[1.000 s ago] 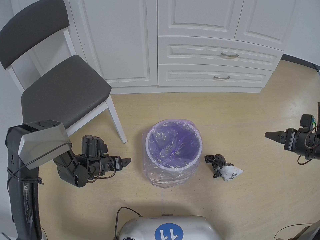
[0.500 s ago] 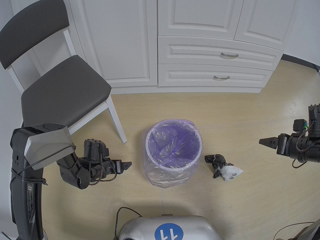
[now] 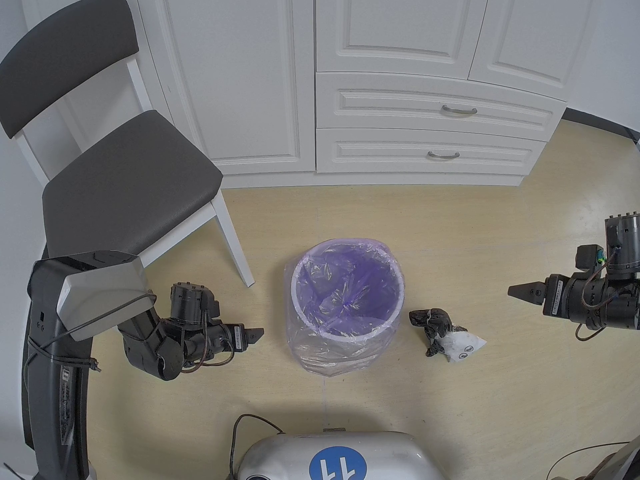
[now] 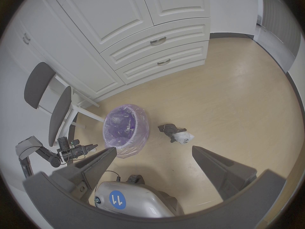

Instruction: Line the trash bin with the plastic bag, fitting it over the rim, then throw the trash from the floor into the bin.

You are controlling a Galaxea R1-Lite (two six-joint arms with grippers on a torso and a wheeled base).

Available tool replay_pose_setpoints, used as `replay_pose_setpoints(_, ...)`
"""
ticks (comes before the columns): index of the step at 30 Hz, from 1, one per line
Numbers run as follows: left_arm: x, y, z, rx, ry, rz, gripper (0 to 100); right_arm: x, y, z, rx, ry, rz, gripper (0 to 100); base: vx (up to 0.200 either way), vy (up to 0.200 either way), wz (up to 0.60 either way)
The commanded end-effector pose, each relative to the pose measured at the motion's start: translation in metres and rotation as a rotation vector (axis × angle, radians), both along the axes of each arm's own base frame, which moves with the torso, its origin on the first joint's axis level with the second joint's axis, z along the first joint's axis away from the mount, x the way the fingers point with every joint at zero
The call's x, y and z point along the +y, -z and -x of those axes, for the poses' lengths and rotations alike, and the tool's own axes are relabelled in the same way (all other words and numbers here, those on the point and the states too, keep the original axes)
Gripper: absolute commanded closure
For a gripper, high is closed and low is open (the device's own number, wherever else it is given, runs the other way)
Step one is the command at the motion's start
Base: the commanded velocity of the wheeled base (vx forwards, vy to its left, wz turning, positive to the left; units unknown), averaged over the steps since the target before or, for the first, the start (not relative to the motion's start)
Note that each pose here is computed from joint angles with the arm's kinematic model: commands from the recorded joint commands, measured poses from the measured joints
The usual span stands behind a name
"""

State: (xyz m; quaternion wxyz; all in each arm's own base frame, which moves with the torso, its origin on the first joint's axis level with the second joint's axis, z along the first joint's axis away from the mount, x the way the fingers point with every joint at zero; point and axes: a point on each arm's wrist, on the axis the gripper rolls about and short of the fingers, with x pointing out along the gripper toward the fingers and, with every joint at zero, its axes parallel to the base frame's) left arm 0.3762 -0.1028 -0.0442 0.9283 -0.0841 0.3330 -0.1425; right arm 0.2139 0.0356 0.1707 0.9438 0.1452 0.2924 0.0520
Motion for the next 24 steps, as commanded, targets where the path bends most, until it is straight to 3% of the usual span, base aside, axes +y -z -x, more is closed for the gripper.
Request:
replay_pose_setpoints(1, -0.001, 0.003, 0.000, 0.006, 0.001, -0.004, 0, 0.002, 0.006, -0.002, 0.007, -0.005, 0.004, 0, 0.000, 0.000, 0.00)
replay_pose_setpoints(5, -0.001, 0.010, -0.002, 0.003, 0.016, -0.036, 0, 0.001, 0.007, -0.002, -0.006, 0.002, 0.008, 0, 0.000, 0.000, 0.00)
replay_pose_setpoints(7, 0.010, 0.016, -0.009, -0.028, 0.057, -0.107, 0, 0.001, 0.006, -0.002, -0.013, 0.012, 0.013, 0, 0.000, 0.000, 0.00)
replay_pose_setpoints(10, 0.025, 0.025, -0.024, -0.064, 0.092, -0.149, 0, 0.001, 0.007, -0.002, -0.012, 0.014, 0.014, 0, 0.000, 0.000, 0.00)
replay_pose_setpoints(17, 0.037, 0.028, -0.044, -0.124, 0.242, -0.046, 0, 0.001, 0.007, -0.003, -0.010, 0.004, 0.004, 0, 0.000, 0.000, 0.00)
replay_pose_setpoints(24, 0.024, 0.027, -0.053, -0.214, 0.449, -0.045, 0, 0.005, 0.015, -0.007, 0.027, -0.009, 0.006, 0, 0.000, 0.000, 0.00)
